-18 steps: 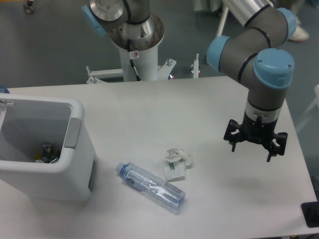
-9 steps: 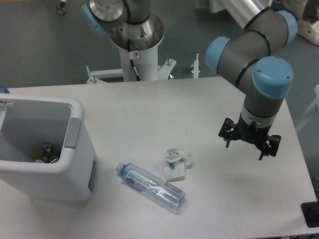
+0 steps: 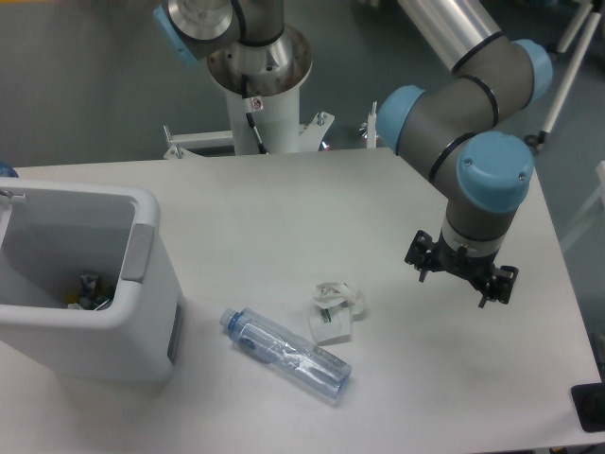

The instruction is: Open the trash can

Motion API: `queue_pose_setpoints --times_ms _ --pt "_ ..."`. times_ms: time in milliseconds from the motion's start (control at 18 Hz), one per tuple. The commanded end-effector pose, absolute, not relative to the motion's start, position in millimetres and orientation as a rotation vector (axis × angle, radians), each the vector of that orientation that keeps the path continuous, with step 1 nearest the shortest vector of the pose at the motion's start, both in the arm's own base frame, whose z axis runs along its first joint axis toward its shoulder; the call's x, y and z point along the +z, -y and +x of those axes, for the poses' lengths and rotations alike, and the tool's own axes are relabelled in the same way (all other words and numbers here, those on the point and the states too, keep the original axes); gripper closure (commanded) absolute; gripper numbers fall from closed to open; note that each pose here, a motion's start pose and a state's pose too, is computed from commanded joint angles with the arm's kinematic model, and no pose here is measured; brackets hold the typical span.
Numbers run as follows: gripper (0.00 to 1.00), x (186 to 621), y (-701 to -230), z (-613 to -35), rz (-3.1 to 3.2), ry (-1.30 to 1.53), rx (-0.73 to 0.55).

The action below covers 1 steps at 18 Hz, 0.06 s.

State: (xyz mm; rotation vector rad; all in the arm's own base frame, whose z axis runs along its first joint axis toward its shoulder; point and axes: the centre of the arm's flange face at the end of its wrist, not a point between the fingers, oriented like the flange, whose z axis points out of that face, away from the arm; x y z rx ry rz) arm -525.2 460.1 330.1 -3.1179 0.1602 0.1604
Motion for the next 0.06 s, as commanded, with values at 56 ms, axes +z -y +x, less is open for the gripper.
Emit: queue_pose_setpoints --times_ms 56 --pt "0.0 329.3 -460.0 -524.9 -3.119 -0.158 0.158"
